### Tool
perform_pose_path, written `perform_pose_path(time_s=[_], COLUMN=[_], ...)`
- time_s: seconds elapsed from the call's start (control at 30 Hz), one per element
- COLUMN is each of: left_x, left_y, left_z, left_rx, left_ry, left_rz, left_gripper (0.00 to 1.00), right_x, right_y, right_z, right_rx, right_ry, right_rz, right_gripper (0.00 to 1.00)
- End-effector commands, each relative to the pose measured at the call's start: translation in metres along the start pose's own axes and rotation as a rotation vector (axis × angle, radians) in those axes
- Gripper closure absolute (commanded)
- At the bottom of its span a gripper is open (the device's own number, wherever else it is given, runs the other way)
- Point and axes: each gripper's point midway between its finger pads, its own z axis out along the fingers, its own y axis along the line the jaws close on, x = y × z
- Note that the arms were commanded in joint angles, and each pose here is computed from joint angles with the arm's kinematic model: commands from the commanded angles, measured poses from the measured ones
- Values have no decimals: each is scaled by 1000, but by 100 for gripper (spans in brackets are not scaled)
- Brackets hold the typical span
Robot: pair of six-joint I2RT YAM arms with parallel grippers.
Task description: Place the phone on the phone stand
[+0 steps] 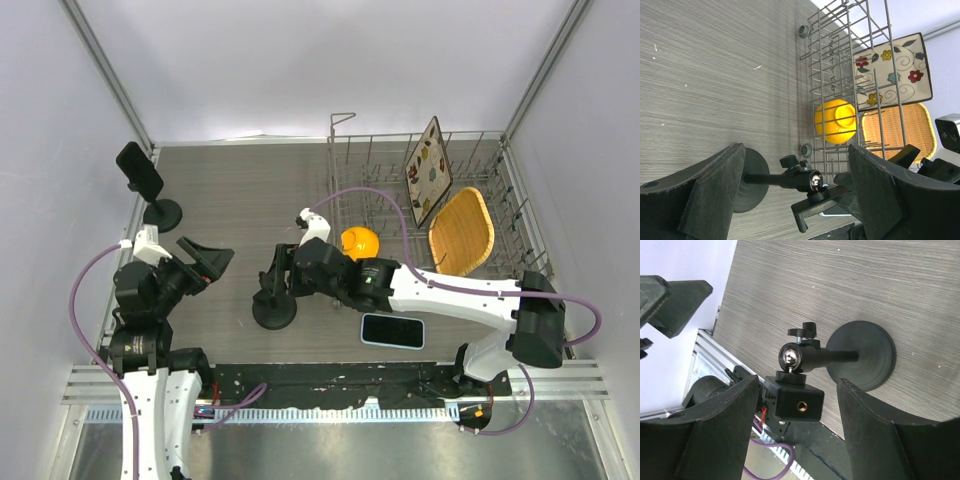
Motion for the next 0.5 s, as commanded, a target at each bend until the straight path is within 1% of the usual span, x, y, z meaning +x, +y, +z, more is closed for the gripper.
perform_pose_path(time_s=[0.0, 0.03, 0.07, 0.13, 0.2, 0.27, 0.3, 0.33, 0.47], left_x=[-1, -1, -1, 0, 1, 2, 3, 2, 5], left_y=[-11, -11, -11, -10, -10, -10, -9, -11, -11], left_z=[-1, -1, -1, -1, 0, 0, 2, 2, 6], left_rx=[54, 55, 53, 52, 54, 60, 59, 68, 85], left_ry=[-2, -1, -3, 3, 5, 10, 14, 13, 23], left_rz=[7, 6, 6, 3, -3, -11, -18, -20, -56], left_gripper=[12, 12, 12, 12, 12, 12, 12, 12, 13], right_x=[-18, -22, -17, -17, -20, -15, -19, -13, -12], right_y=[19, 21, 13, 5, 3, -10, -7, -15, -15], right_z=[-5, -7, -5, -6, -7, -8, -10, -9, -4], right_rx=[-82, -97, -84, -94, -111, -92, -115, -106, -147], right_ry=[-69, -83, -80, -96, -116, -128, -148, -146, -155], right_rz=[94, 123, 136, 204, 271, 306, 332, 365, 430], right_gripper=[36, 41, 49, 56, 59, 64, 66, 70, 76])
